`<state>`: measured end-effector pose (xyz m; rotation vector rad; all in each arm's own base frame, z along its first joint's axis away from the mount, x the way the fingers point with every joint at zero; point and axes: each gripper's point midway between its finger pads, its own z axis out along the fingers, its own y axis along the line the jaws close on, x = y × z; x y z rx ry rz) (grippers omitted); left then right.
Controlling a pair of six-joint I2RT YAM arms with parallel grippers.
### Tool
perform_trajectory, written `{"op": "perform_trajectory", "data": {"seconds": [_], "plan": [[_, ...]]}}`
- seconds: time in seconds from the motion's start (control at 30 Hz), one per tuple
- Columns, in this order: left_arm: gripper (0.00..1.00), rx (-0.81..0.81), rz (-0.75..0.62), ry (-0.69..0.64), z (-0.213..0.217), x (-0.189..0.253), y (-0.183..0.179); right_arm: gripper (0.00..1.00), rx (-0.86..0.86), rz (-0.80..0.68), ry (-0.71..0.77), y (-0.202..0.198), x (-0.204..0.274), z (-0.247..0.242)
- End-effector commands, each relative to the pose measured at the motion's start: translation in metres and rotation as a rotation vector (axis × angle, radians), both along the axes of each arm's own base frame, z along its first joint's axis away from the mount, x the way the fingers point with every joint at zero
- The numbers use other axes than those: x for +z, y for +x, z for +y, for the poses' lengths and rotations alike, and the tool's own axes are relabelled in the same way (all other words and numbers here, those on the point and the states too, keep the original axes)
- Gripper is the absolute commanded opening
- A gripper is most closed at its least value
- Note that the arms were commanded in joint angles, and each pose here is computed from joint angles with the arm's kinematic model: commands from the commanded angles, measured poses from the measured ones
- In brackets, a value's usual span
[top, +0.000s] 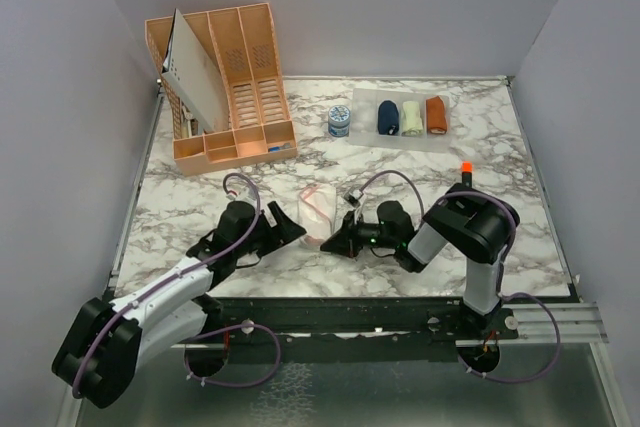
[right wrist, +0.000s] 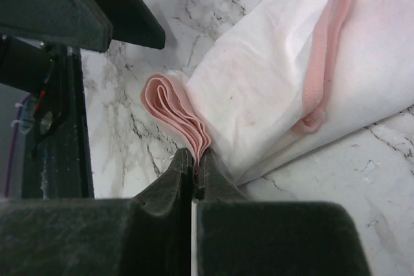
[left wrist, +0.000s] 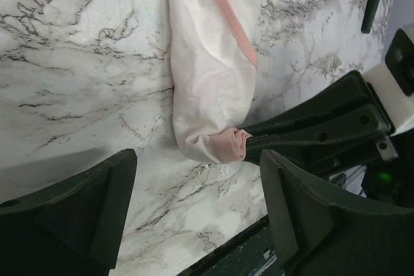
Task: Roll the underwear
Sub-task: Roll the underwear to the center of the board.
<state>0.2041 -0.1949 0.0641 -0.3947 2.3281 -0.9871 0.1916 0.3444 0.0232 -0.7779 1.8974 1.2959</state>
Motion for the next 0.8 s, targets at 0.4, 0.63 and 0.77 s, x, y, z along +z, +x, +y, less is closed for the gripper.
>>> {"op": "perform_trajectory", "data": {"seconds": [0.4,0.63,0.77], "plan": [[0.77,-0.132,-0.047,0.056,-0.003,-0.023,-0.009,0.03,-0.049,0.684,-0.089,-0.004,-0.054,-0.022],[0.61,-0.099,0.008,0.003,-0.014,-0.034,-0.002,0.04,-0.053,0.726,-0.080,-0.005,-0.059,-0.024],[0.58,-0.087,0.049,-0.006,-0.016,-0.044,-0.001,0.04,-0.059,0.737,-0.105,-0.004,-0.063,-0.027]]}}
